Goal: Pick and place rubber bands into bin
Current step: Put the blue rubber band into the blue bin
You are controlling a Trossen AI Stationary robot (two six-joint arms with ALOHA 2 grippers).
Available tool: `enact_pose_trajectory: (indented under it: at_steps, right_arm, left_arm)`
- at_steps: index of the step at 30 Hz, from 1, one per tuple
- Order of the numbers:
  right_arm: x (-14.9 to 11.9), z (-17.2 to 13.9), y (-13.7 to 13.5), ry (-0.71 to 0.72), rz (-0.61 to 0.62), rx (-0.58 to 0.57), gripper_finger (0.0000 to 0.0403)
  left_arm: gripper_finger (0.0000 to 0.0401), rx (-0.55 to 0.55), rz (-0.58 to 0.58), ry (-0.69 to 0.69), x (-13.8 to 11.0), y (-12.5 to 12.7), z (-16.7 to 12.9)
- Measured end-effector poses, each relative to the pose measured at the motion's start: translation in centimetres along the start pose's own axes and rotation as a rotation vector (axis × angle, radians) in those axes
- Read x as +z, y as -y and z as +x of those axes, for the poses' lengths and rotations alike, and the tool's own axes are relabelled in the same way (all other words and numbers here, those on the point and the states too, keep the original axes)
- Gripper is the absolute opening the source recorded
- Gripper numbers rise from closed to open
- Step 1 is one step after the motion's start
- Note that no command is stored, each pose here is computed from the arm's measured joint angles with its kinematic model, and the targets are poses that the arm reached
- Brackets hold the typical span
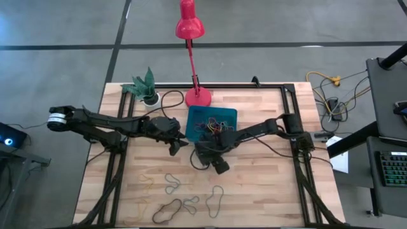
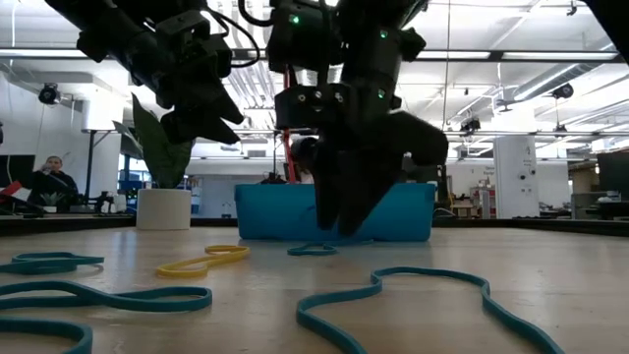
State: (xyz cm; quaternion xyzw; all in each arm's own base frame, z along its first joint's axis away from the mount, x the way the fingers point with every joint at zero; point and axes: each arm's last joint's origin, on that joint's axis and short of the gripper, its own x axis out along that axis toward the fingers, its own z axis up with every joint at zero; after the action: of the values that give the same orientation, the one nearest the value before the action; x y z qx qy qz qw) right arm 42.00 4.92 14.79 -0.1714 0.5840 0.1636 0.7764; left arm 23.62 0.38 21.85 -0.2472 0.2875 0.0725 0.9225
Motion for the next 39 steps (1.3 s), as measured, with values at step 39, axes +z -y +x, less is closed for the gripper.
enact_pose_trajectory:
  at_steps: [39]
  right_arm:
    - [-1.1, 0.4, -0.9, -0.110, 0.078, -0.039, 0.0008]
  left_arm:
    - [0.0183, 0.013, 0.002, -0.021, -0.2, -0.1, 0.0]
